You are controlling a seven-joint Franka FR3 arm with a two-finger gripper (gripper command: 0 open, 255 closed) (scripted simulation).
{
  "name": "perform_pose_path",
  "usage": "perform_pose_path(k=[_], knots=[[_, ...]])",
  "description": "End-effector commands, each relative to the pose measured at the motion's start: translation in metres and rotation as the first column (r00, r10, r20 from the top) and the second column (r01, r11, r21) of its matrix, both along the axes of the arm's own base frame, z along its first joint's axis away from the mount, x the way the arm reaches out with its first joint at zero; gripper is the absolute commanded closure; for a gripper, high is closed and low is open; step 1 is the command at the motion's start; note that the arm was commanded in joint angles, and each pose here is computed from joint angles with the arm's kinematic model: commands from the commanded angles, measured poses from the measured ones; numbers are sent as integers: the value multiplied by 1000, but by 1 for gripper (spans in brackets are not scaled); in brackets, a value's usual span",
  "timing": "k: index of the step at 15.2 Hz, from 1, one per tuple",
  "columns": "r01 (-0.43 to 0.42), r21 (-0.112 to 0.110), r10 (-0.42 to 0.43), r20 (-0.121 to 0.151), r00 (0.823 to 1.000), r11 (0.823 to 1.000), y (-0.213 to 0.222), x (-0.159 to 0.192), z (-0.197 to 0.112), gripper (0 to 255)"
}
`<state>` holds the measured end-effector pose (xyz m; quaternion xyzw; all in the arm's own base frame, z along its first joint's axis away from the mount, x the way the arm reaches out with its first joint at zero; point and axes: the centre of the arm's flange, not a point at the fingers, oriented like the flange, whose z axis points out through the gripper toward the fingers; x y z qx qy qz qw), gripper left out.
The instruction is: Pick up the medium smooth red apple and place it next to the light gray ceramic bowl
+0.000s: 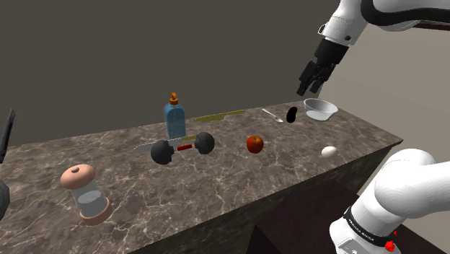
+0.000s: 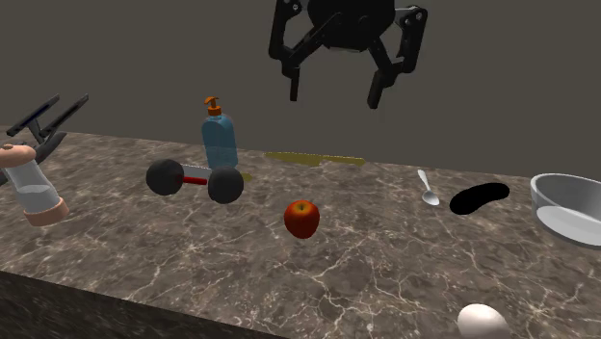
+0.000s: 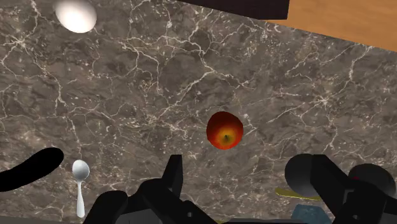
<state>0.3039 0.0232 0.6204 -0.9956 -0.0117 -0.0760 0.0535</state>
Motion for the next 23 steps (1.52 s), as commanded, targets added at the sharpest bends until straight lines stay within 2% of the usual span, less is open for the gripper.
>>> perform_pose_path(k=[1, 12, 23], knots=[[0, 0, 0, 0, 1000, 1000, 0, 0, 0, 0], [-16, -163, 29, 79, 996, 987, 57, 54, -126, 0], [-18, -318, 69, 150, 986, 948, 94, 116, -252, 0]])
